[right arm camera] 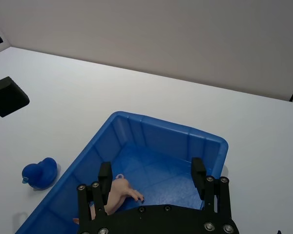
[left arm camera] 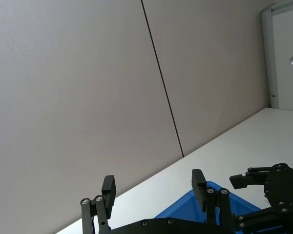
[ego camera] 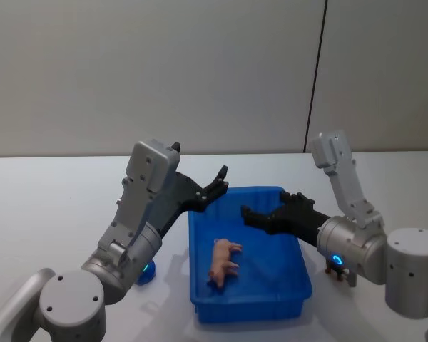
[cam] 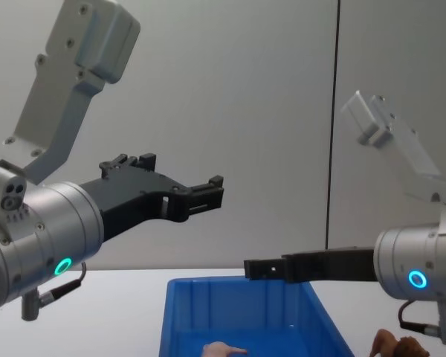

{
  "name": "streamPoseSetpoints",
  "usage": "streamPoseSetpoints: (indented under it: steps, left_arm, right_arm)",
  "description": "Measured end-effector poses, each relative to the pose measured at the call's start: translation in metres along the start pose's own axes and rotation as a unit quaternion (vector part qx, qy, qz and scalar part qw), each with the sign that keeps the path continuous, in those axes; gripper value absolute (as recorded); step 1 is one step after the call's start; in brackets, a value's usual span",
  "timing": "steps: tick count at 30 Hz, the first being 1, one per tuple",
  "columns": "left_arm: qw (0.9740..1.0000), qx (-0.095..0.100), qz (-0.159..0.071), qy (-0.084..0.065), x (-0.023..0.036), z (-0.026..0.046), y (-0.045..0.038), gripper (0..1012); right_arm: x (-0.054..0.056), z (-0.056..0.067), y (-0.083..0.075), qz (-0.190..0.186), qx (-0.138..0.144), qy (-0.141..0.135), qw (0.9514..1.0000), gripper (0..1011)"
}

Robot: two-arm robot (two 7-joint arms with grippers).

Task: Pick up the two dolls from the table and place them into the box.

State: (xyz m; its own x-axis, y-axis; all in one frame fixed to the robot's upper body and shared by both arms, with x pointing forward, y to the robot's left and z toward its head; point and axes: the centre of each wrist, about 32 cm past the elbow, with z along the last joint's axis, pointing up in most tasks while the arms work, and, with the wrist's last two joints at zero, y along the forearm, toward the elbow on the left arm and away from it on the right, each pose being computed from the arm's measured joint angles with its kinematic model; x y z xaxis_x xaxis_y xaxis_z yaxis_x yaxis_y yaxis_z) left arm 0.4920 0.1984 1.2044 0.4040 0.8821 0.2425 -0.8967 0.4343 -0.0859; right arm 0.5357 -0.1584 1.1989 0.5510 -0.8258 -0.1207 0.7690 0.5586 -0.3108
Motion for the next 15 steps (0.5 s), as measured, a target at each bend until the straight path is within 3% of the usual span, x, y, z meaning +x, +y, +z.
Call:
streamPoseSetpoints:
  steps: [8,15]
  left_arm:
    - [1.0000,0.000,0.000,0.000,0.0000,0.0000,0.0000,1000]
    - [1.0000,0.000,0.000,0.000,0.0000,0.0000,0.0000,1000]
  right_arm:
    - [0.003,0.004,-0.006,-0.004,0.020,-0.002,0.9998,1001]
    - [0.014,0.008,-0.024,-0.030,0.054,-0.001,0.9981,1001]
